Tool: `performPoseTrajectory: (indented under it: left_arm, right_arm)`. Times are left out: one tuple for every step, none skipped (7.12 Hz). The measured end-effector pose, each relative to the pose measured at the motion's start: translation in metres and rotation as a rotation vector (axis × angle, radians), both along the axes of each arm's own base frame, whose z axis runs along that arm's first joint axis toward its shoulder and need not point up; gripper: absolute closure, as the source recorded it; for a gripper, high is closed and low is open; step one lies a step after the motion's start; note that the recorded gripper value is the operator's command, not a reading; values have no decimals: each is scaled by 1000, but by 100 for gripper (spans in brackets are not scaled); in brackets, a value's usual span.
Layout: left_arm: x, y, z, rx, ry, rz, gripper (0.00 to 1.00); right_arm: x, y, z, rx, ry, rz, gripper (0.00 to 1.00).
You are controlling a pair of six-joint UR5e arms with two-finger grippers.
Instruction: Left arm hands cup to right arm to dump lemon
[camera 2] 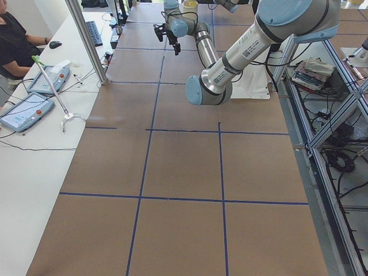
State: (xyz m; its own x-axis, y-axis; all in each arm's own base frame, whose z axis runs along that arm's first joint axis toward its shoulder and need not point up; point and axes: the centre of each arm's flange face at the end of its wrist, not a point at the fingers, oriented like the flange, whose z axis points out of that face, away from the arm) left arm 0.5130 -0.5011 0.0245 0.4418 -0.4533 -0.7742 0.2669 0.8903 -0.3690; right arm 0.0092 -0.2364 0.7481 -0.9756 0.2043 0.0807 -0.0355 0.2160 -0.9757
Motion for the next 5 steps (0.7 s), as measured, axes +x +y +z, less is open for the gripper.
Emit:
performPoseTrajectory:
  left_arm:
    - [0,-1,0,4,-2,-5,0]
    - [-1,-1,0,7,-4,-9,0]
    - [-1,-2,0,9,-6,-14,0]
    - [-1,-2,1,10,-7,-16,0]
    - [-1,-2,1,10,-8,-16,0]
  right_arm:
    - [5,4,4,-1,-28,-8,72]
    - [9,7,8,3,-44,-12,71]
    - [6,5,9,10,-41,-13,71]
    - [-2,0,7,22,-10,-7,72]
    - [-16,-9,2,26,36,-1,72]
